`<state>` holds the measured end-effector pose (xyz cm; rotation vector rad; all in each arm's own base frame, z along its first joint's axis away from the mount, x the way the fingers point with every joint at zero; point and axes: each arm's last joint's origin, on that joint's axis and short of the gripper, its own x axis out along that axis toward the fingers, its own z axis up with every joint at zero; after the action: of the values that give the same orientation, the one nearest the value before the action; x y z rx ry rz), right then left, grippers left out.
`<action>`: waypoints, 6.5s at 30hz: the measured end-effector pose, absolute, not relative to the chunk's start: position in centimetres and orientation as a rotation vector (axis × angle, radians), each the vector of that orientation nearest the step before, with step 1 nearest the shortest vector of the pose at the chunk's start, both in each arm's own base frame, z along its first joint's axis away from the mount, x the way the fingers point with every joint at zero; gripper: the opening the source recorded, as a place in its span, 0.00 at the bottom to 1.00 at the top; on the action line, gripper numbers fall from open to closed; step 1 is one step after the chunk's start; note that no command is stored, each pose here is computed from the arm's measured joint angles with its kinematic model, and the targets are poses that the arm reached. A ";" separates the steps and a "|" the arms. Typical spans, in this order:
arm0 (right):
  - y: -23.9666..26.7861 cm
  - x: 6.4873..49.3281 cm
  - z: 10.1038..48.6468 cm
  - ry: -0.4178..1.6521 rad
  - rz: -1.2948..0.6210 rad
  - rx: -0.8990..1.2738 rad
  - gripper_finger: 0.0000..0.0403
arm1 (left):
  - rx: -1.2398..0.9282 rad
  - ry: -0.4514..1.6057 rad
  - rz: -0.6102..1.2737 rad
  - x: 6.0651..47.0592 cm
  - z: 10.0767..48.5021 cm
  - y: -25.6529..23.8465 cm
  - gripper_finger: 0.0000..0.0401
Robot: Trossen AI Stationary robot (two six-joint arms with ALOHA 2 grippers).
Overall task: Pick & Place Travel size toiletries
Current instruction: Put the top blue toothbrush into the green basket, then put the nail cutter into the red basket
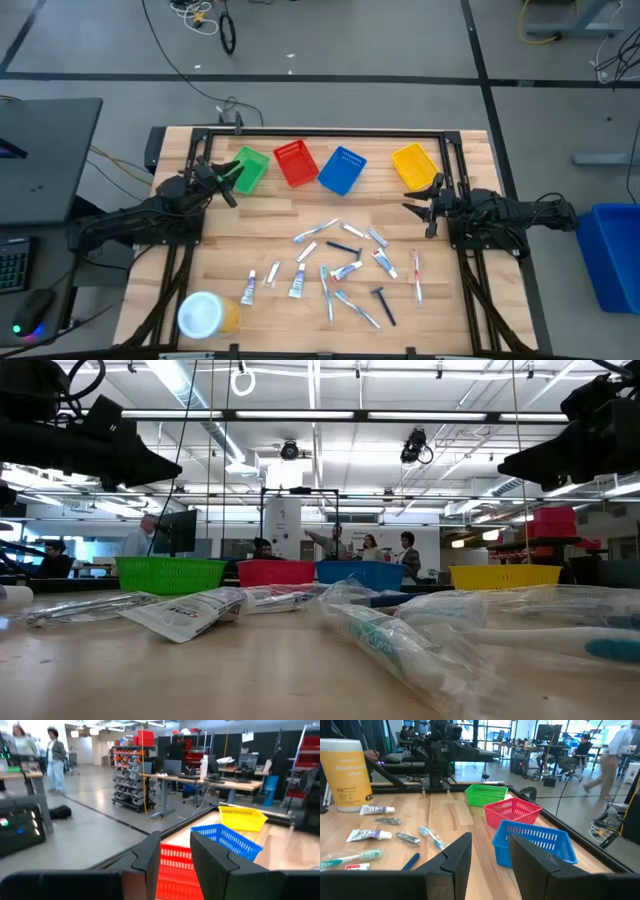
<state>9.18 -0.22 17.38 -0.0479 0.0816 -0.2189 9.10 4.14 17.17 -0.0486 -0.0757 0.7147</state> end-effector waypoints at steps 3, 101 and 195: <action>-0.3 9.2 17.7 0.051 -0.233 -0.053 0.35 | -0.121 -0.106 0.696 9.1 17.2 4.1 0.28; -4.4 20.3 18.3 0.129 -0.447 -0.013 0.41 | -0.174 0.788 0.305 29.3 11.4 -2.4 0.04; -3.7 20.3 17.1 0.239 -0.277 0.124 0.58 | -0.513 0.590 0.515 18.6 20.8 0.5 0.43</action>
<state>20.31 -3.65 17.12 0.1236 0.2389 -0.2769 18.58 0.52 20.84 -0.5125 0.5901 0.5148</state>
